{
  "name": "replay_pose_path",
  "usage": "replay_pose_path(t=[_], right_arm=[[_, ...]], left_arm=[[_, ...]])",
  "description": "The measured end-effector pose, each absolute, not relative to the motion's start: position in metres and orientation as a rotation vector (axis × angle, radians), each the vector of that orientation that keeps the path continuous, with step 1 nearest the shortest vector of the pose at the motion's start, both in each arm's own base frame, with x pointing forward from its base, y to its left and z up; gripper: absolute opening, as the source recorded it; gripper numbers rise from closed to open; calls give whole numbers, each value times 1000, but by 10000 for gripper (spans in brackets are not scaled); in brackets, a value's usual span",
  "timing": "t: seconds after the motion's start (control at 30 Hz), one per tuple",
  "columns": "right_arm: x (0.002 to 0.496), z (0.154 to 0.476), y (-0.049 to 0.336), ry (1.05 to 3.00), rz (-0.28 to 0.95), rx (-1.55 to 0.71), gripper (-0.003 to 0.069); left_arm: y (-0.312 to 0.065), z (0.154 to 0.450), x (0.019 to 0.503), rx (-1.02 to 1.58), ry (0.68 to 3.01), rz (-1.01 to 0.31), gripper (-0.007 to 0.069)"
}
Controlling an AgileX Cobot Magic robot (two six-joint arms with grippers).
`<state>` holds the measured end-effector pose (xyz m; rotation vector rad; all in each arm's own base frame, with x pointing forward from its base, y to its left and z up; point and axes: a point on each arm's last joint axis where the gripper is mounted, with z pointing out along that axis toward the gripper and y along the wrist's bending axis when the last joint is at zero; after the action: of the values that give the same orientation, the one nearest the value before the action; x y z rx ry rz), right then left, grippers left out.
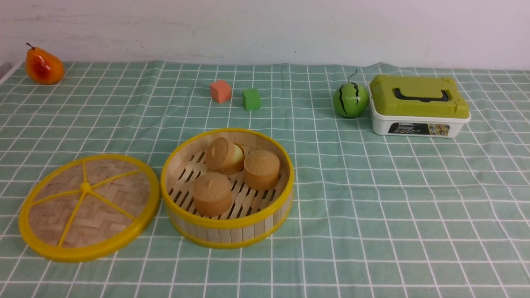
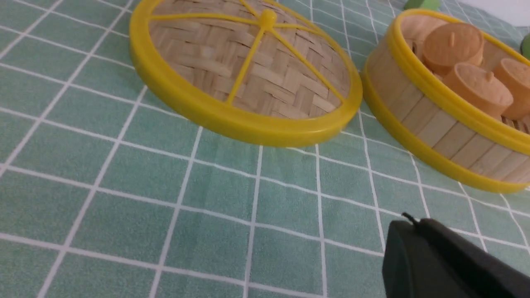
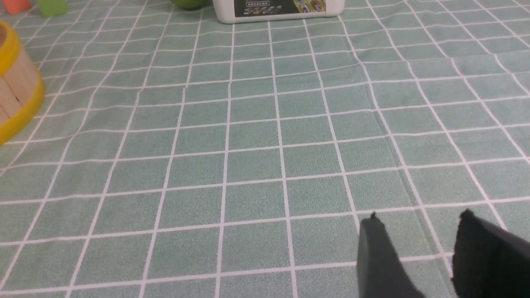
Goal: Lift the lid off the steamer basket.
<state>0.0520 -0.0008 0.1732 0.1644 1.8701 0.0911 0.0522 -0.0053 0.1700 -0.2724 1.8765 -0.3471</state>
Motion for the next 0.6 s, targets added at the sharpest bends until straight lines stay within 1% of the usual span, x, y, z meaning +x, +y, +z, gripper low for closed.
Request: replay_pose_path(t=[0.6], right_arm=[[52,173,-1,1870,91,164,241]], left_arm=[[-5,170,52,-273,1882,-348,5]])
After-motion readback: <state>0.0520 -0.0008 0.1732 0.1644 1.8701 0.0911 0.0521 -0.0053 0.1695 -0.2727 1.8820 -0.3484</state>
